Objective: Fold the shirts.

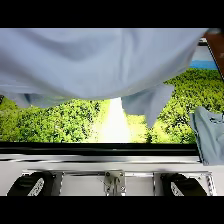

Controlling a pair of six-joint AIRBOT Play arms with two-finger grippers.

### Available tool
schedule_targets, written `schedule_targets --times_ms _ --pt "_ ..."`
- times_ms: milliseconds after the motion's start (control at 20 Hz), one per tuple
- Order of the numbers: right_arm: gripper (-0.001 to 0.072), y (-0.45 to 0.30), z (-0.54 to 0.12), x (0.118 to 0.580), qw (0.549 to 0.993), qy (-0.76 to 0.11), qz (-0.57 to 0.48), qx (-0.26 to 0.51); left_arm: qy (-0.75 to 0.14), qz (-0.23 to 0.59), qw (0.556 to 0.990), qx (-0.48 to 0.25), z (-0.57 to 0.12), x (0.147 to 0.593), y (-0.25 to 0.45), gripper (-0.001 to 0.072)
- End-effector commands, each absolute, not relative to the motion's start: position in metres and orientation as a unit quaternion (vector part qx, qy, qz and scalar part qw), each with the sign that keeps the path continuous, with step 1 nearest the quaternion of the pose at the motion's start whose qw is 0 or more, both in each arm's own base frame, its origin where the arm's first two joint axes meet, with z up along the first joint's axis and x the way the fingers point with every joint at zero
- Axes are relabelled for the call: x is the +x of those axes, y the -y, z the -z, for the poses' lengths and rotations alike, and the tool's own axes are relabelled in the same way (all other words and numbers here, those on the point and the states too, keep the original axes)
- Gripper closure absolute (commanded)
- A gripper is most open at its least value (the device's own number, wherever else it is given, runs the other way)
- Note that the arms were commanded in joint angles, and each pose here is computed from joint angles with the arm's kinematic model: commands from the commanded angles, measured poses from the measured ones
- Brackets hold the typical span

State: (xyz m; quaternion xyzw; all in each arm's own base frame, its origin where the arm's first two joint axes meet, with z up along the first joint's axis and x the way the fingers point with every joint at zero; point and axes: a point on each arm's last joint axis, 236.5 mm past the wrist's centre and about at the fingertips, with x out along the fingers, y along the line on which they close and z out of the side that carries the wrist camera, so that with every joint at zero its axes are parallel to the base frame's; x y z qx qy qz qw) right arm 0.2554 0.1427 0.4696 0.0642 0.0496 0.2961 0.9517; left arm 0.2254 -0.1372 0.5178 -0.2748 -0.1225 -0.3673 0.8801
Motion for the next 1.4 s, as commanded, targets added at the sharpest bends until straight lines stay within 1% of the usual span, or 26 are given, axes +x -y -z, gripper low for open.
schedule_targets --times_ms 0,50,150,250,300,400,500,550,650,750,850,950,1050,1200,1350 --pt "0.0636 -0.144 -0.510 0.223 0.945 -0.002 -0.313 0.093 0.174 0.372 0.872 -0.266 -0.557 0.193 0.131 0.0673" --pt "0.0636 -0.145 -0.507 0.223 0.944 -0.011 -0.314 0.104 0.183 0.364 0.873 -0.269 -0.561 0.194 0.127 0.0673" --pt "0.0636 -0.150 -0.487 0.226 0.939 -0.060 -0.318 0.116 0.198 0.329 0.886 -0.260 -0.562 0.207 0.113 0.0673" --pt "0.0636 -0.156 -0.449 0.231 0.929 -0.143 -0.322 0.114 0.202 0.297 0.900 -0.246 -0.558 0.225 0.103 0.0673" --pt "0.0636 -0.159 -0.424 0.235 0.919 -0.198 -0.321 0.112 0.200 0.284 0.906 -0.242 -0.555 0.236 0.099 0.0673" --pt "0.0636 -0.162 -0.369 0.238 0.885 -0.323 -0.315 0.112 0.187 0.269 0.912 -0.246 -0.546 0.262 0.094 0.0672" --pt "0.0636 -0.160 -0.310 0.237 0.831 -0.456 -0.298 0.108 0.164 0.258 0.917 -0.255 -0.530 0.295 0.092 0.0672" --pt "0.0636 -0.158 -0.286 0.238 0.810 -0.501 -0.287 0.101 0.147 0.253 0.920 -0.260 -0.519 0.314 0.092 0.0672" --pt "0.0636 -0.161 -0.240 0.245 0.778 -0.562 -0.267 0.086 0.098 0.246 0.926 -0.271 -0.486 0.361 0.095 0.0672" --pt "0.0636 -0.169 -0.191 0.244 0.738 -0.621 -0.255 0.067 0.032 0.250 0.926 -0.282 -0.438 0.410 0.112 0.0671" --pt "0.0636 -0.181 -0.147 0.245 0.701 -0.662 -0.260 0.053 -0.034 0.266 0.923 -0.278 -0.382 0.453 0.145 0.0671" --pt "0.0636 -0.193 -0.116 0.258 0.686 -0.677 -0.261 0.053 -0.097 0.284 0.919 -0.257 -0.317 0.486 0.188 0.0671" --pt "0.0637 -0.207 -0.097 0.273 0.674 -0.684 -0.272 0.064 -0.173 0.299 0.904 -0.252 -0.240 0.510 0.235 0.0671" --pt "0.0637 -0.210 -0.070 0.287 0.660 -0.699 -0.267 0.061 -0.279 0.318 0.871 -0.252 -0.130 0.515 0.302 0.0670" --pt "0.0637 -0.201 -0.047 0.295 0.654 -0.715 -0.243 0.043 -0.356 0.342 0.834 -0.245 -0.058 0.493 0.350 0.0669"
